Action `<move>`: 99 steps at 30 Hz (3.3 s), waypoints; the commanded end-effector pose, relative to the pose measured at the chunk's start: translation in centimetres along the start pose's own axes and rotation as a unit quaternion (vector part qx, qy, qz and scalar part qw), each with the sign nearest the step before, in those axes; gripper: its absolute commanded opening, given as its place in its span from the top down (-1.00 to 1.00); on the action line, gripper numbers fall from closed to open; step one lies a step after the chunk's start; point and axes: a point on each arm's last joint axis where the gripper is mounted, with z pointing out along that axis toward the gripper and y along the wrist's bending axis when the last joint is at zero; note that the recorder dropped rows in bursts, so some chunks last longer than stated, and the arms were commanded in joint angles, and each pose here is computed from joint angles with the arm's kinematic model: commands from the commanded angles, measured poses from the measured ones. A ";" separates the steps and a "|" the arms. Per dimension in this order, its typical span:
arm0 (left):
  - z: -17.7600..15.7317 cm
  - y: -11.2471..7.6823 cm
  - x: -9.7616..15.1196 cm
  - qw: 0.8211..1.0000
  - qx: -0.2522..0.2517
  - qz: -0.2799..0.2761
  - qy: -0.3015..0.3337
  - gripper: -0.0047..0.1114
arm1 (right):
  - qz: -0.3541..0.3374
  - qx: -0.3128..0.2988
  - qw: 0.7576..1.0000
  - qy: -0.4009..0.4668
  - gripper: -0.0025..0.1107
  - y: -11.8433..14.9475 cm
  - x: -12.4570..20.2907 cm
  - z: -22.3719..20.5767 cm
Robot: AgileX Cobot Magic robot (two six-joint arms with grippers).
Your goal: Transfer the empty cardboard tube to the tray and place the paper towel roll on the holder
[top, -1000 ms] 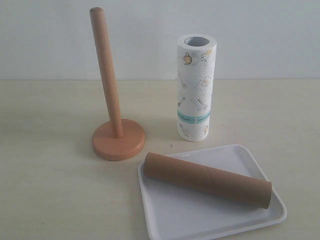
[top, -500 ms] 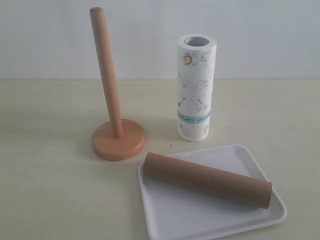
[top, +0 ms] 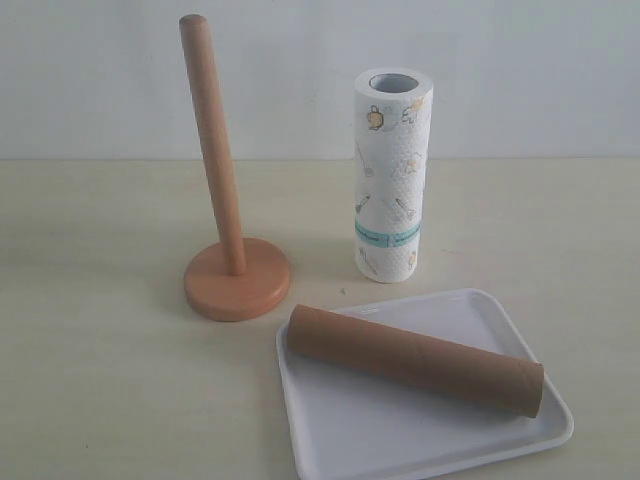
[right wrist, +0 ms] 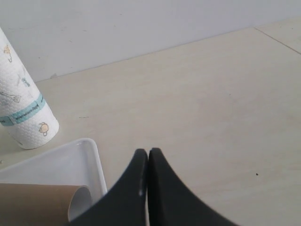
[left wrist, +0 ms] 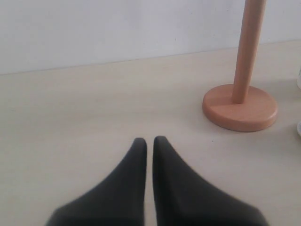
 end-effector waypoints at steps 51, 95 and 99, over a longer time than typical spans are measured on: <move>0.0 0.0 0.1 1.000 0.000 -0.003 0.001 0.85 | -0.095 -0.085 0.992 0.015 0.96 7.6 -15.4 10.9; 0.0 0.0 0.1 1.000 0.000 -0.003 0.000 0.85 | -0.151 -0.225 0.962 -0.019 -0.90 14.6 -11.3 15.3; 0.0 0.0 0.1 1.000 0.000 -0.003 0.000 0.85 | -0.157 -0.253 0.954 -0.029 -0.90 15.2 -10.8 15.8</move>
